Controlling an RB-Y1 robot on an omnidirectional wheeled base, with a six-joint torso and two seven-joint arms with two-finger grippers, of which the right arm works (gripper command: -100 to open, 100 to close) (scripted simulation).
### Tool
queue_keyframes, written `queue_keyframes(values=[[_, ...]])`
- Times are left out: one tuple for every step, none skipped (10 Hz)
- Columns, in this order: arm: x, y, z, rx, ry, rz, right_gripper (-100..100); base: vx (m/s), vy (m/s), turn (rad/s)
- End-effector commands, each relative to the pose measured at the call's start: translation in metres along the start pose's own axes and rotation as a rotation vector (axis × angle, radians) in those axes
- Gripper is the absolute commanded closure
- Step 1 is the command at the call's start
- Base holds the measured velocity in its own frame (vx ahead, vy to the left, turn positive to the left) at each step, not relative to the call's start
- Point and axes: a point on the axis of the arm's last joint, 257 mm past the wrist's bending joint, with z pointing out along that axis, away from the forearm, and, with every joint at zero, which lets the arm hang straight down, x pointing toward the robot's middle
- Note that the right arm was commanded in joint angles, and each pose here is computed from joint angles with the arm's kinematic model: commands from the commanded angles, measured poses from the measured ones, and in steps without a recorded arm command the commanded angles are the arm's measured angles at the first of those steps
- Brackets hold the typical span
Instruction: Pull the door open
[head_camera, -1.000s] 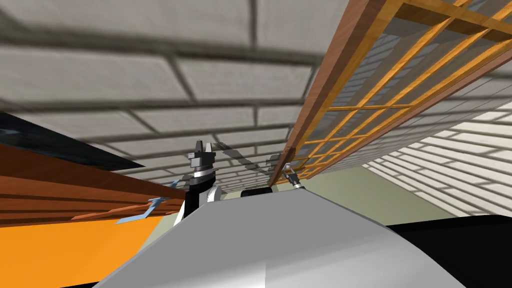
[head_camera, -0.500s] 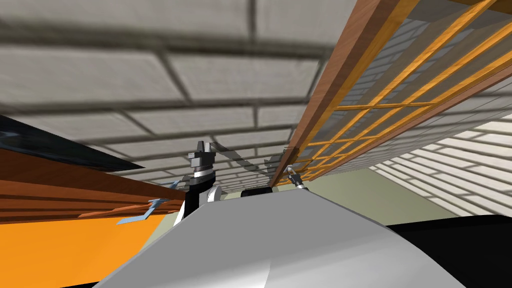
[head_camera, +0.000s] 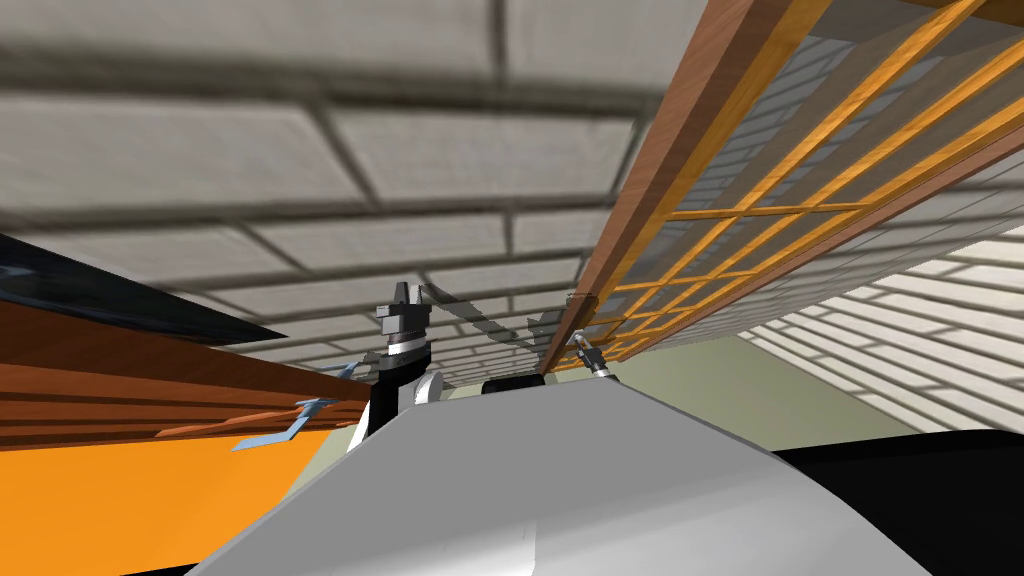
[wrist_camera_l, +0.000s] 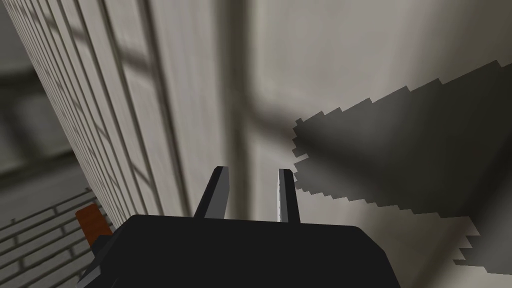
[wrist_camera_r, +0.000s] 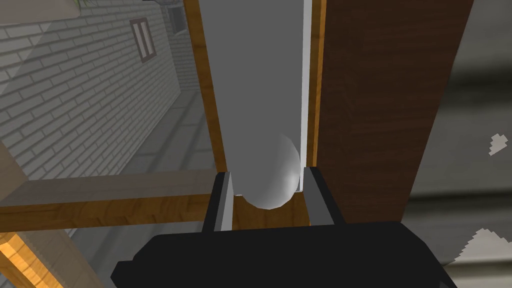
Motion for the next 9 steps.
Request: queue_keyframes(values=[[0.0003,0.0007,0.0007,-0.002,0.000,0.028,100,-0.007,-0.005,-0.010],[0.0005,0.0011,0.0011,-0.002,0.000,0.046,100,-0.013,-0.007,-0.006],[0.0006,0.0016,0.0016,-0.003,0.000,0.063,100,-0.013,-0.006,-0.002],[0.0008,0.0020,0.0020,-0.004,0.000,0.081,100,-0.012,-0.002,0.001],[0.0010,0.0025,0.0026,-0.006,0.000,0.102,100,-0.011,-0.003,-0.002],[0.0013,0.0034,0.0035,-0.007,0.000,0.133,100,-0.017,-0.002,-0.006],[0.0017,0.0043,0.0043,-0.009,0.001,0.162,100,-0.026,-0.004,-0.007],[0.0020,0.0051,0.0052,-0.011,0.001,0.190,100,-0.025,-0.006,-0.008],[0.0020,0.0051,0.0052,-0.011,0.001,0.196,100,-0.015,-0.004,-0.001]])
